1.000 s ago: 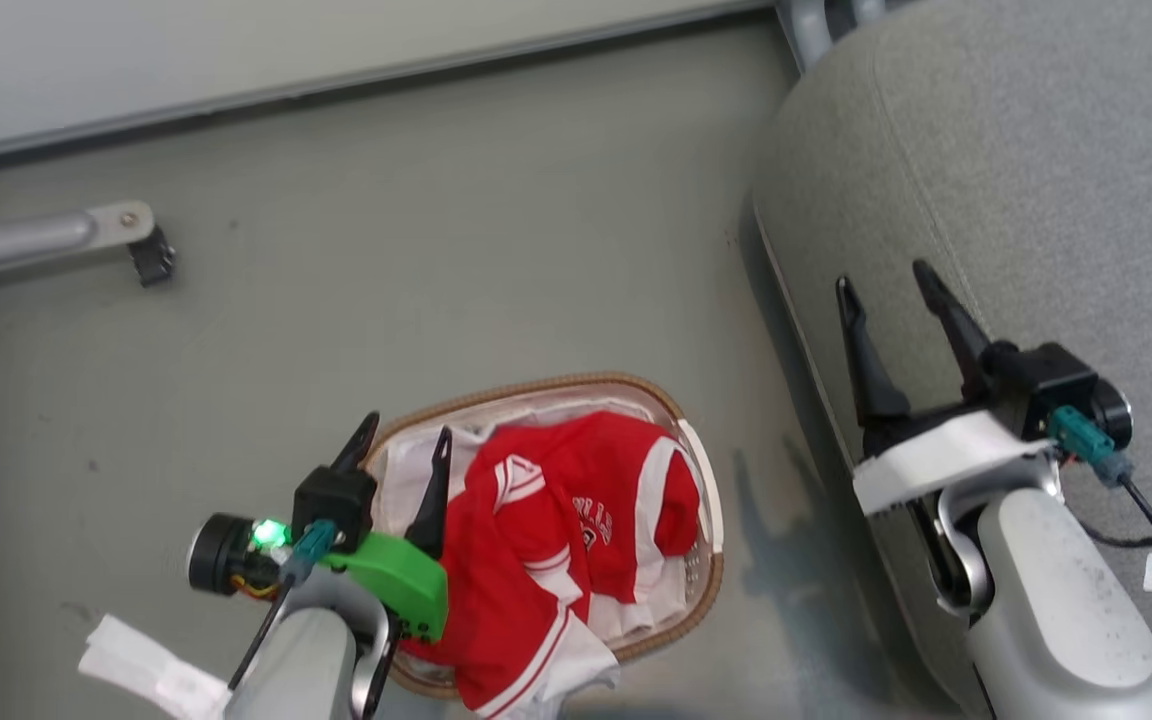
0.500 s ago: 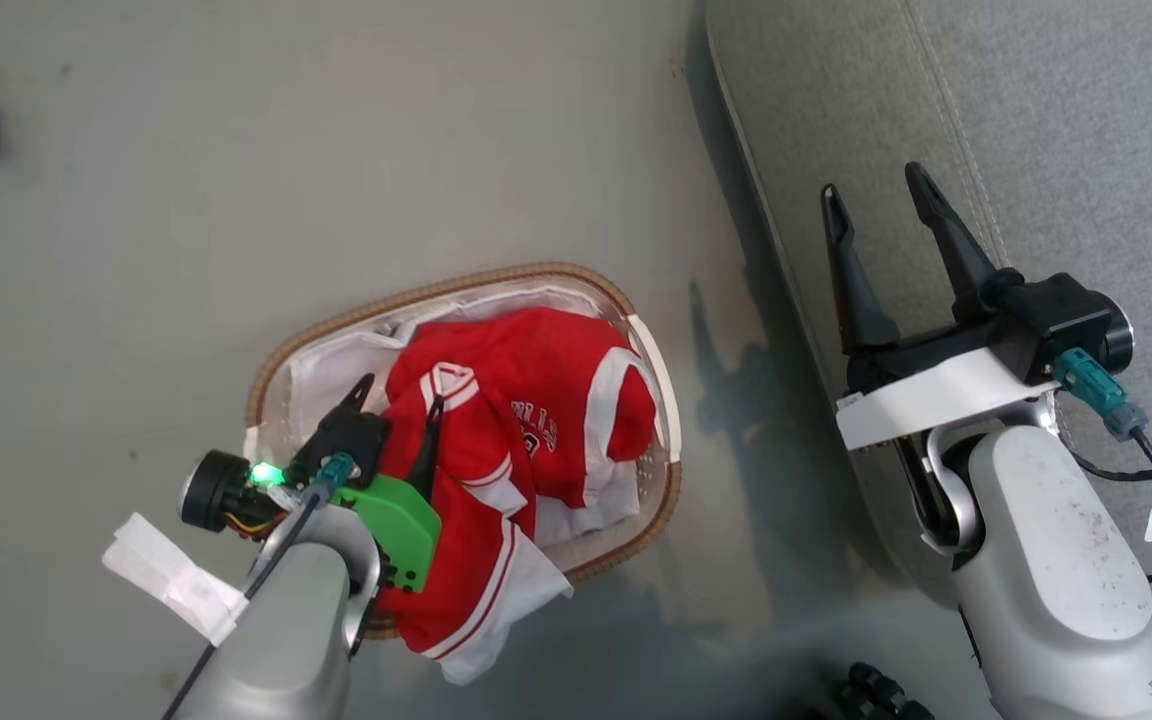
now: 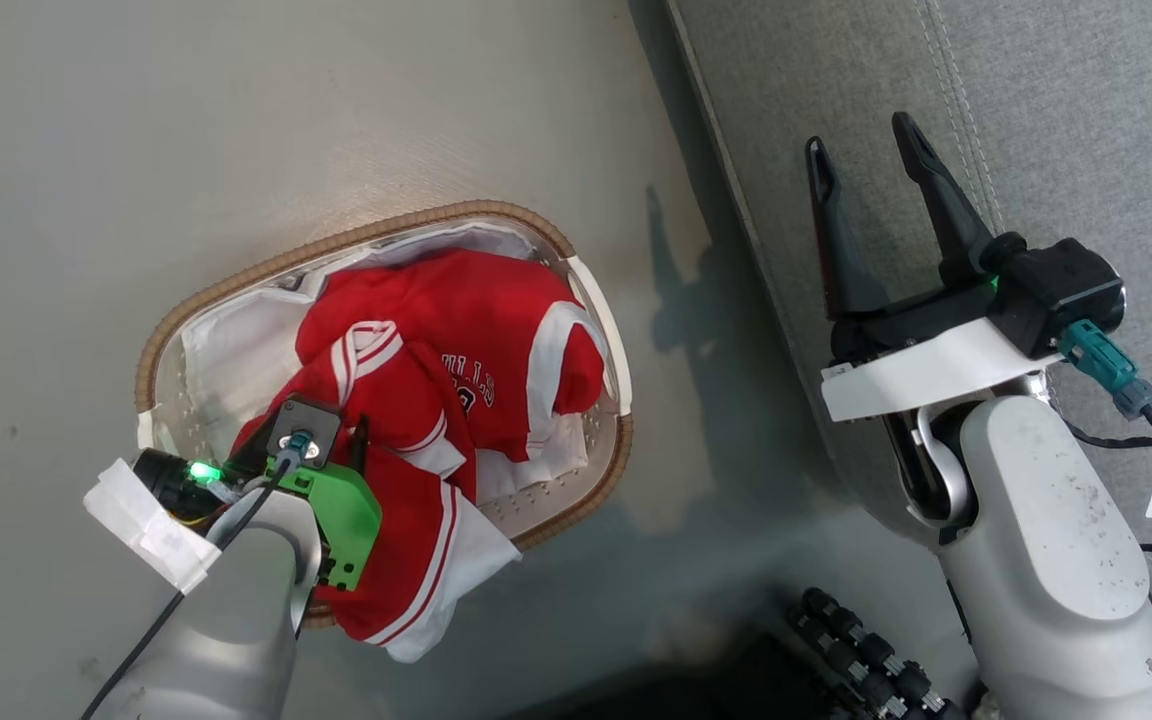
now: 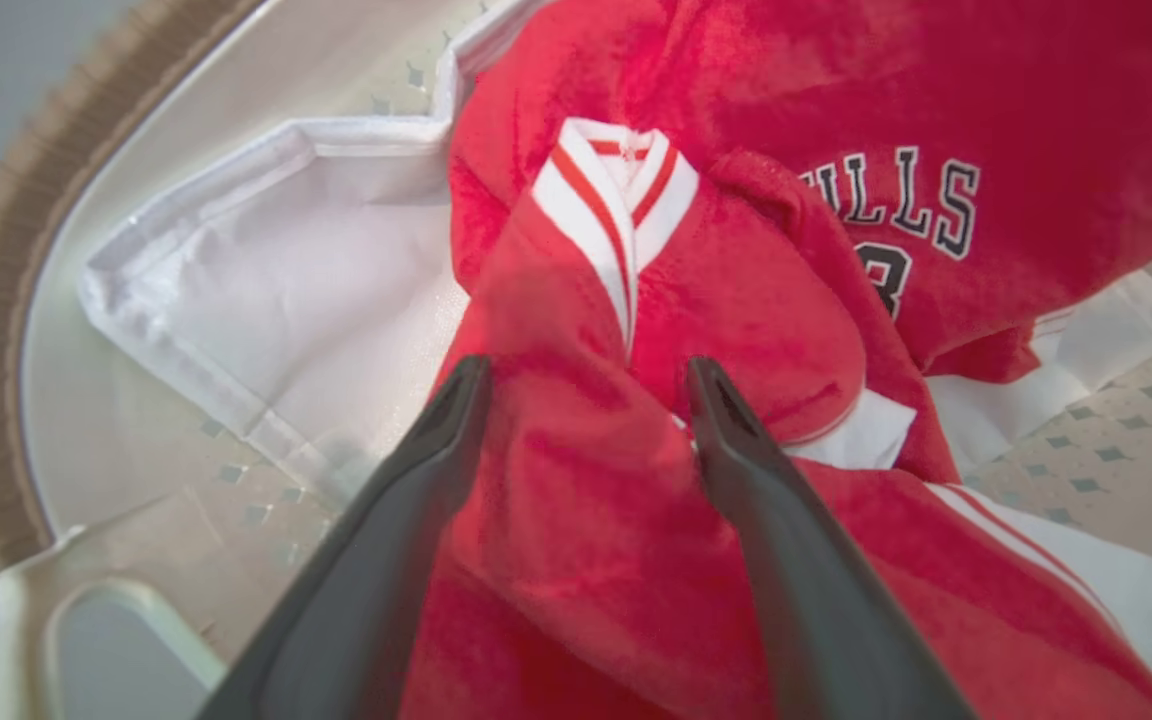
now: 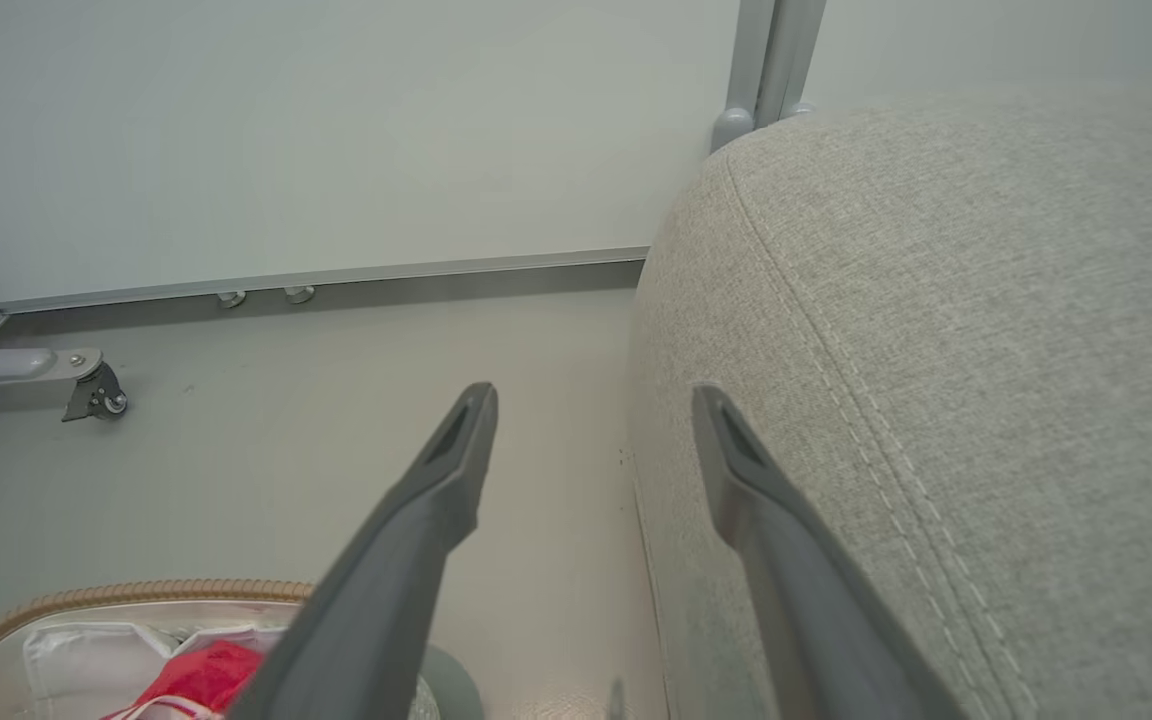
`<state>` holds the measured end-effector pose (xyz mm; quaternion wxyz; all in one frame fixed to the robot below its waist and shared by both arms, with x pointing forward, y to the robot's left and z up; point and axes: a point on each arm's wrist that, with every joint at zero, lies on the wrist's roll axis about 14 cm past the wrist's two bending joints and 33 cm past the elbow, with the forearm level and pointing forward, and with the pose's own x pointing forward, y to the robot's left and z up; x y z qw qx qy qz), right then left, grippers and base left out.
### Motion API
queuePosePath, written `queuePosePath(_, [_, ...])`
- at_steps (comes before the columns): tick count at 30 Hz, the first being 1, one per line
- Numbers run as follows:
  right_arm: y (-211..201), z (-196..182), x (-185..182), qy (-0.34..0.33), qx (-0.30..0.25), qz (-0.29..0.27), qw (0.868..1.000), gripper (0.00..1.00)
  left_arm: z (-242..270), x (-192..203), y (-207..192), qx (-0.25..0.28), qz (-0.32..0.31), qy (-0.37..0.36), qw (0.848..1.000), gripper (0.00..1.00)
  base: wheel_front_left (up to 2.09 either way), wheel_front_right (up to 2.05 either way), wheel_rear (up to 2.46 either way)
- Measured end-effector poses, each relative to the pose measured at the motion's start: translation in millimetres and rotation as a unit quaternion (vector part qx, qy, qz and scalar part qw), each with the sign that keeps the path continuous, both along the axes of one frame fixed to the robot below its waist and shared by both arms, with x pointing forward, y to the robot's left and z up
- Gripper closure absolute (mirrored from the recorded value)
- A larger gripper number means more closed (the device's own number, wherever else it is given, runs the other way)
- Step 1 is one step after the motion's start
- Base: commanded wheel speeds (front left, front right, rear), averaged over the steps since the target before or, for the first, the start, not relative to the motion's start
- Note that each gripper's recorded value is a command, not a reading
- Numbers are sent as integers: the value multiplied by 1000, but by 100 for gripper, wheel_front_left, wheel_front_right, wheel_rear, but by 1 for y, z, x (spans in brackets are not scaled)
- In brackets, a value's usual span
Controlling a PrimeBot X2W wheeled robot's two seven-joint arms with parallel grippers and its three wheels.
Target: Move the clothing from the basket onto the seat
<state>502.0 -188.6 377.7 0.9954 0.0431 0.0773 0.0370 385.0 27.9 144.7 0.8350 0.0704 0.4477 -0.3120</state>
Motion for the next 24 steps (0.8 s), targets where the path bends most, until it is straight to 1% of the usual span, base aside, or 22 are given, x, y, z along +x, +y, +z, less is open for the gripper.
queuePosePath(4, [-2, -4, -2, 5, -3, -1, 1000, 0, -13, -6, 2, 14, 2, 24, 1000, 0, 0, 0, 0])
queuePosePath(5, [-3, -4, -2, 6, -4, -2, 1000, 0, -15, -7, 2, 17, 6, 29, 999, 2, 0, 0, 0])
queuePosePath(6, [-4, -4, -2, 5, -3, -3, 1000, 0, -16, -9, 2, 17, 7, 33, 999, 57, 0, 0, 0])
queuePosePath(7, [-5, -3, -2, 4, -3, -4, 1000, 0, -16, -9, 3, 18, 9, 35, 999, 57, 0, 0, 0])
queuePosePath(8, [-5, -1, -2, 3, -3, -5, 1000, 0, -16, -9, 3, 17, 15, 37, 999, 100, 0, 0, 0])
queuePosePath(10, [-5, 2, -3, 1, -3, -5, 1000, 0, -13, -6, 5, 14, 31, 37, 999, 100, 0, 0, 0])
queuePosePath(14, [-5, 10, -5, -4, 1, -7, 1000, 0, 1, 0, 0, 2, 41, 19, 999, 100, 0, 0, 0])
queuePosePath(19, [1, 22, -13, -11, 0, 0, 1000, 0, 38, 22, -11, -29, 55, -48, 997, 100, 0, 0, 0])
queuePosePath(24, [10, 36, -24, -19, 3, 9, 1000, 0, 75, 26, -11, -53, 75, -91, 992, 100, 0, 0, 0])
